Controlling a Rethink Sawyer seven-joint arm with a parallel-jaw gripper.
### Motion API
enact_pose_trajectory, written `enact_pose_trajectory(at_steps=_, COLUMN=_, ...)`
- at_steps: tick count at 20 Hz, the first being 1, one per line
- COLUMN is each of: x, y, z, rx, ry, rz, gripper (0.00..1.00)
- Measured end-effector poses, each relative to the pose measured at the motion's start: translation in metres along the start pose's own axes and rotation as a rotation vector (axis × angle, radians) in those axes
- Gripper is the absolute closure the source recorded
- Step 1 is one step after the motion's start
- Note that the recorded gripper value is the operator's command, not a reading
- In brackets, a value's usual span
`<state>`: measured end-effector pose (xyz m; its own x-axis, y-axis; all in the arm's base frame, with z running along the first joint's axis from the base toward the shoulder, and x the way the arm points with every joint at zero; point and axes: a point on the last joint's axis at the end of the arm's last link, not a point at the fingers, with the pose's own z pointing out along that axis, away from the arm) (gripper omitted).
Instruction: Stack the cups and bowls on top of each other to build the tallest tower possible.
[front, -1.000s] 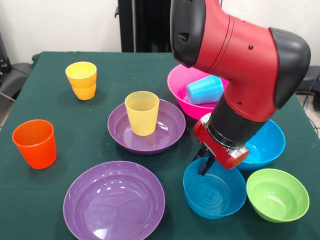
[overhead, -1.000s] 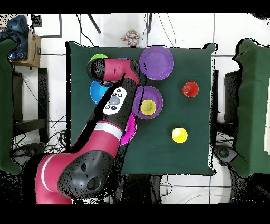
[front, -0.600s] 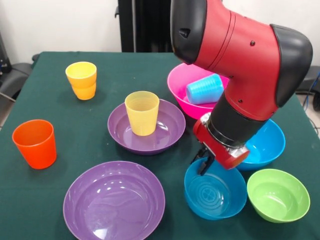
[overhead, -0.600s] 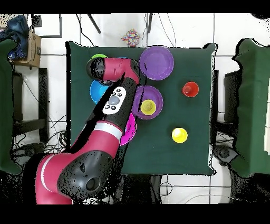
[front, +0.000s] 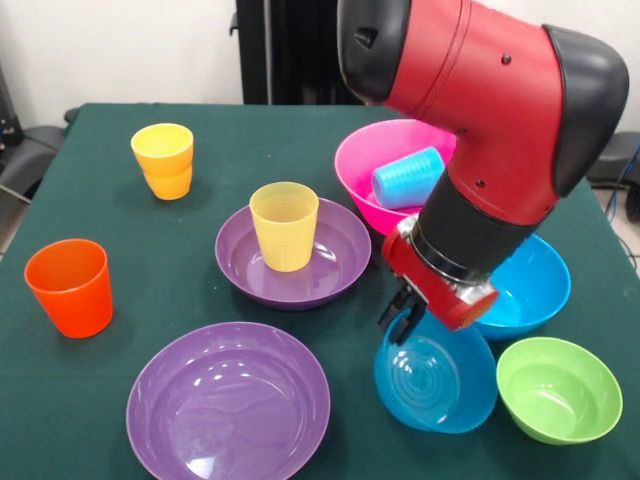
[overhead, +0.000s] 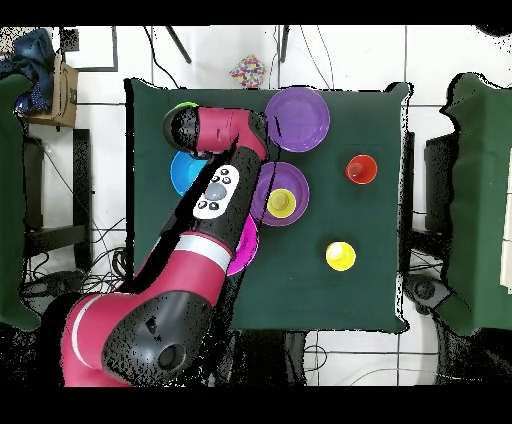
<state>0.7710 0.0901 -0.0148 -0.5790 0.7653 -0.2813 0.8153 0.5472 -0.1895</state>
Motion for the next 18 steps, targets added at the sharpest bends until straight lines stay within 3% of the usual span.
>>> enact_pose_trajectory(at_steps=9, x=-0.017, y=-0.037, z=-0.033, rx=0.021, ry=0.014, rz=0.070, gripper=1.00)
enact_pose_trajectory(at_steps=18, x=-0.032, y=-0.056, z=-0.062, rx=0.014, ry=0.021, rz=0.117, gripper=1.00)
